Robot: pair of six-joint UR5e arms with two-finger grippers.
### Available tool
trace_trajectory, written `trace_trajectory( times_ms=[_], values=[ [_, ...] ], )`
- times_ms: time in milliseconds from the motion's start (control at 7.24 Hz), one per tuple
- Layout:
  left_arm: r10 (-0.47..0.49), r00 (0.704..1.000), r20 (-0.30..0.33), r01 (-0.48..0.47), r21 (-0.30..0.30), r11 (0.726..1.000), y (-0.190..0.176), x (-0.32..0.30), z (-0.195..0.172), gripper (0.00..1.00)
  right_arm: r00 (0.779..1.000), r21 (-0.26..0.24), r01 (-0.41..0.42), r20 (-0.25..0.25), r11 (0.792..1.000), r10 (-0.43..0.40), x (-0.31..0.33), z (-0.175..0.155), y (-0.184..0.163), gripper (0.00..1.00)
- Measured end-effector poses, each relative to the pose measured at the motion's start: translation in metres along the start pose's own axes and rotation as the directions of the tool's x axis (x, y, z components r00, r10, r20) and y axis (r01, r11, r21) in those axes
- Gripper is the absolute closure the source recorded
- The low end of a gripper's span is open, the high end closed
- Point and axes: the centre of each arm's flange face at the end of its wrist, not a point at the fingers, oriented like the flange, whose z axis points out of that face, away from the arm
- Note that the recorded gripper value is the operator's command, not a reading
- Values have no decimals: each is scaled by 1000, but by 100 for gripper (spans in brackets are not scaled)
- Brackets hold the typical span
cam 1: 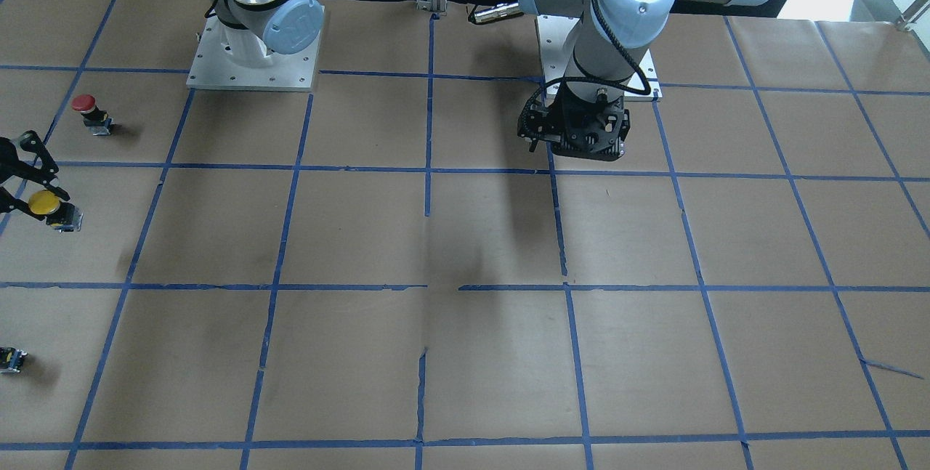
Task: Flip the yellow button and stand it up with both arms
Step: 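Lower the yellow button cap-up with the right gripper while the left arm withdraws, then set the yellow button upright on the table and open the right gripper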
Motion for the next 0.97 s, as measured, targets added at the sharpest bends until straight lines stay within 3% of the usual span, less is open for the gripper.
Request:
trace_trajectory(
  times_ms=[138,415,829,967],
  values=[
    [-16,1000,-3,16,12,1000,-4,1,-42,0,995,0,98,12,995,-98,8,7,9,86],
    [-53,998,-13,54,64,996,-15,3,-97,0,959,-2,282,37,960,-281,19,15,22,86],
    [-95,995,-21,97,121,988,-26,2,-130,0,870,-29,488,101,872,-483,35,19,43,87],
    [-90,996,-20,92,143,985,-29,-1,-136,0,851,-17,514,130,858,-508,34,20,45,86]
  ],
)
